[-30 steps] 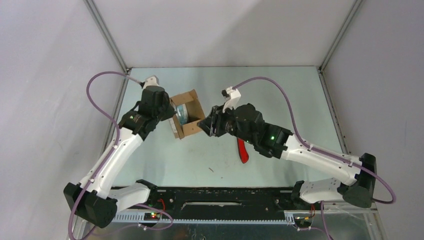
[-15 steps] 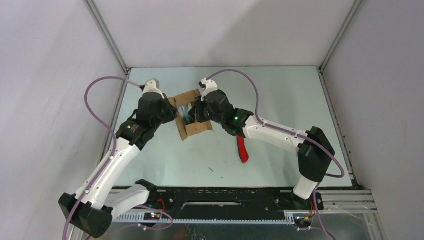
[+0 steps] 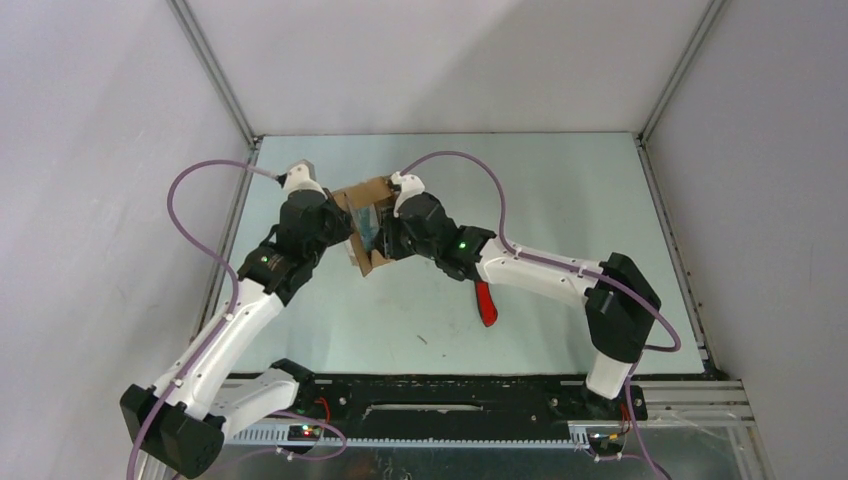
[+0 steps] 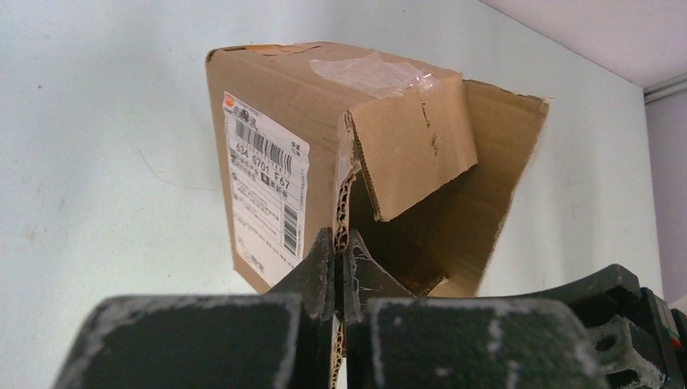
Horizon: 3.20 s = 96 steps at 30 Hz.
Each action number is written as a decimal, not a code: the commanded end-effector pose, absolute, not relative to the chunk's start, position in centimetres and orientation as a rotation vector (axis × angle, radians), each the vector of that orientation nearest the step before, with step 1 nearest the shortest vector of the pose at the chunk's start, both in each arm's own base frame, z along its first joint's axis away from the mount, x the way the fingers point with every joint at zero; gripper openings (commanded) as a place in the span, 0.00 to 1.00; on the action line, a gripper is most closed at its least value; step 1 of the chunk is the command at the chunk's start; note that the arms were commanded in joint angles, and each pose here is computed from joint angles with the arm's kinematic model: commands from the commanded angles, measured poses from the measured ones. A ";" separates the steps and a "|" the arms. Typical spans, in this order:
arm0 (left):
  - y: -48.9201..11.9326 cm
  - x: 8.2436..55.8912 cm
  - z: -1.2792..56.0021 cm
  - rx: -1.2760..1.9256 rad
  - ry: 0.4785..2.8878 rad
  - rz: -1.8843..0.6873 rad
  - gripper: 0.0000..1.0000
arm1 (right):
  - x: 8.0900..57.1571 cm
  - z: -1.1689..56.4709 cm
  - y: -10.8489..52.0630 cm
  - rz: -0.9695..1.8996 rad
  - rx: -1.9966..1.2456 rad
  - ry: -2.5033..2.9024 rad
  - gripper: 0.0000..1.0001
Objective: Unpack the express box
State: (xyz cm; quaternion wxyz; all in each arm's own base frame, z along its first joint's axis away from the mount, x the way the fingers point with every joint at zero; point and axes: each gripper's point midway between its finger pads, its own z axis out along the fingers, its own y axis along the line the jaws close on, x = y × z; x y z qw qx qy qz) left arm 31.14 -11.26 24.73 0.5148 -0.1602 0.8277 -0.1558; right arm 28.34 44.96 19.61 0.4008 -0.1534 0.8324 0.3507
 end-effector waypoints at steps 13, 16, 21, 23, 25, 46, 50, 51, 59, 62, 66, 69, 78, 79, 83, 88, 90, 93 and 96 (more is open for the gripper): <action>-11.6 32.7 28.2 -0.420 1.799 -0.457 0.00 | 24.1 14.4 43.6 0.903 -0.342 2.250 0.27; -11.5 32.4 28.5 -0.406 1.794 -0.452 0.00 | 24.8 14.1 43.3 0.885 -0.310 2.243 0.27; -10.8 32.3 28.2 -0.385 1.828 -0.385 0.00 | 25.3 16.9 42.3 0.921 -0.286 2.146 0.38; -10.8 32.2 28.0 -0.365 1.842 -0.370 0.00 | 25.3 19.6 42.0 0.949 -0.288 2.081 0.44; -10.6 32.0 27.9 -0.358 1.844 -0.359 0.00 | 25.5 22.1 41.6 0.989 -0.271 2.025 0.48; -11.9 31.4 29.7 -0.200 1.777 -0.359 0.00 | 32.5 25.2 37.9 0.744 -0.396 1.906 0.70; -12.0 31.3 30.7 -0.169 1.749 -0.349 0.00 | 33.6 25.8 38.2 0.776 -0.388 1.875 0.52; -12.0 31.1 31.1 -0.161 1.740 -0.346 0.00 | 33.8 25.6 38.2 0.785 -0.383 1.880 0.42; -14.4 29.7 35.6 0.026 1.675 -0.254 0.00 | 34.1 23.3 40.6 1.063 -0.318 1.864 0.00; -16.4 29.4 36.7 0.078 1.679 -0.206 0.00 | 34.4 23.6 41.3 1.258 -0.267 1.782 0.00; -20.7 30.2 37.6 0.146 1.738 -0.103 0.00 | 35.9 22.2 43.1 1.563 -0.141 1.720 0.00; -22.9 31.6 36.0 0.186 1.804 0.043 0.00 | 36.7 21.7 44.4 1.690 -0.066 1.702 0.00; -24.1 32.5 34.6 0.212 1.834 0.110 0.00 | 37.8 18.5 44.8 1.744 0.031 1.781 0.00; -23.7 32.7 34.4 0.199 1.835 0.146 0.00 | 37.7 18.3 44.8 1.738 0.024 1.790 0.00; -20.8 34.3 32.9 0.061 1.893 0.179 0.00 | 37.5 16.6 43.9 1.673 0.037 1.860 0.04; -17.5 35.6 31.0 -0.119 1.921 0.217 0.00 | 36.8 15.0 42.1 1.635 0.049 1.908 0.09; -16.2 36.0 30.7 -0.175 1.913 0.274 0.00 | 36.4 14.6 41.6 1.632 0.039 1.920 0.13; -15.2 36.6 29.9 -0.229 1.927 0.297 0.00 | 35.7 14.2 41.0 1.628 0.018 1.936 0.18; -14.7 37.0 29.3 -0.247 1.943 0.312 0.00 | 35.4 14.2 40.2 1.621 0.018 1.952 0.21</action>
